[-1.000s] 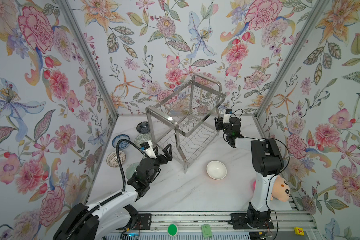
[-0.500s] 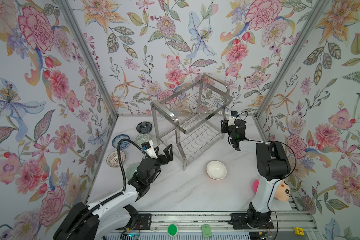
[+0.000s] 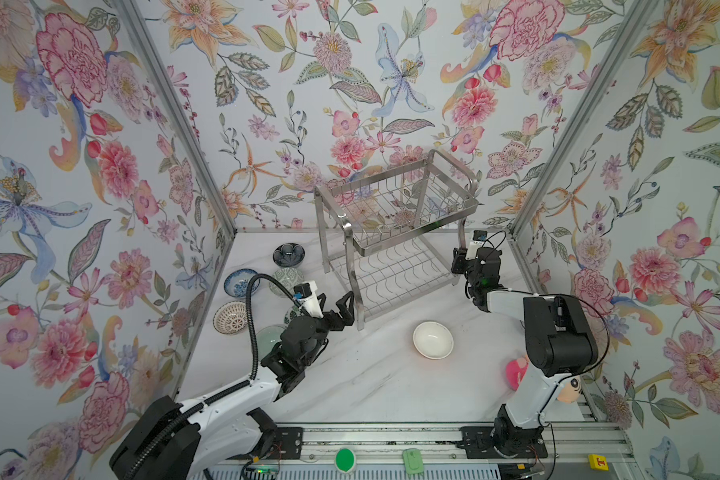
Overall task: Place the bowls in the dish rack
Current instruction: 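Close both grippers on the rack legs and pull the rack toward the robot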
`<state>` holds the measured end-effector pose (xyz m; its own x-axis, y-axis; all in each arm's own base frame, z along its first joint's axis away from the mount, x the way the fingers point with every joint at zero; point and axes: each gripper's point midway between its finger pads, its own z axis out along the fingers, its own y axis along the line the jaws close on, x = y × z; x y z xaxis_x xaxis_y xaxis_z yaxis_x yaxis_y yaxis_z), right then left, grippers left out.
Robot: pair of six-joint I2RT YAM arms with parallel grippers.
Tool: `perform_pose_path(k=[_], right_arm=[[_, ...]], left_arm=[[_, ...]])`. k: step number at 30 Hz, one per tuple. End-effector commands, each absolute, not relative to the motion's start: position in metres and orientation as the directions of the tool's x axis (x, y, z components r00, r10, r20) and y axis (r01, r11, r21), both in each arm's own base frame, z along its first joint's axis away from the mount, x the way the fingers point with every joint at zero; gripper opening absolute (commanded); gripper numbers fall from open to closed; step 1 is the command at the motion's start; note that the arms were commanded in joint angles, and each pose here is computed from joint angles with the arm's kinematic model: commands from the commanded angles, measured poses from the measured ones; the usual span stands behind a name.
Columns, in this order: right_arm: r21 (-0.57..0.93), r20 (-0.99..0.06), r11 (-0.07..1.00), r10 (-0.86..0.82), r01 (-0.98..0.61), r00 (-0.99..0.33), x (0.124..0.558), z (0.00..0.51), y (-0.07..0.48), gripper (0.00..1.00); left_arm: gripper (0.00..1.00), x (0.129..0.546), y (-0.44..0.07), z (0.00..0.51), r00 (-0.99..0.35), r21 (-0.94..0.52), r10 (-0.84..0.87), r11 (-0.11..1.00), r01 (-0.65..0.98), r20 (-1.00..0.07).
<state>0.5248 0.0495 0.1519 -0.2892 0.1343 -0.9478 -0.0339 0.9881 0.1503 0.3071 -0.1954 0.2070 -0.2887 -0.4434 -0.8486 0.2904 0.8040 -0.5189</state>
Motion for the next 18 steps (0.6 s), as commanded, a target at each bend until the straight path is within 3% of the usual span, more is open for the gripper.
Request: perform_pose_path(k=[1,9,18], right_arm=[[0.319,-0.904,0.945,0.327,0.076,-0.275,0.515,0.155,0.032,0.23],[0.347,-0.889,0.933,0.359,0.092,-0.285,0.498,0.153,0.031,0.19],[0.353,-0.886,0.930,0.368,0.101,-0.283,0.481,0.156,0.029,0.15]], left_arm=[[0.99,0.315,-0.207,0.209,-0.274,-0.493,-0.421,0.816,0.302,-0.865],[0.99,0.350,-0.242,0.188,-0.312,-0.500,-0.425,0.839,0.217,-0.850],[0.99,0.363,-0.225,0.170,-0.247,-0.503,-0.473,0.861,0.076,-0.846]])
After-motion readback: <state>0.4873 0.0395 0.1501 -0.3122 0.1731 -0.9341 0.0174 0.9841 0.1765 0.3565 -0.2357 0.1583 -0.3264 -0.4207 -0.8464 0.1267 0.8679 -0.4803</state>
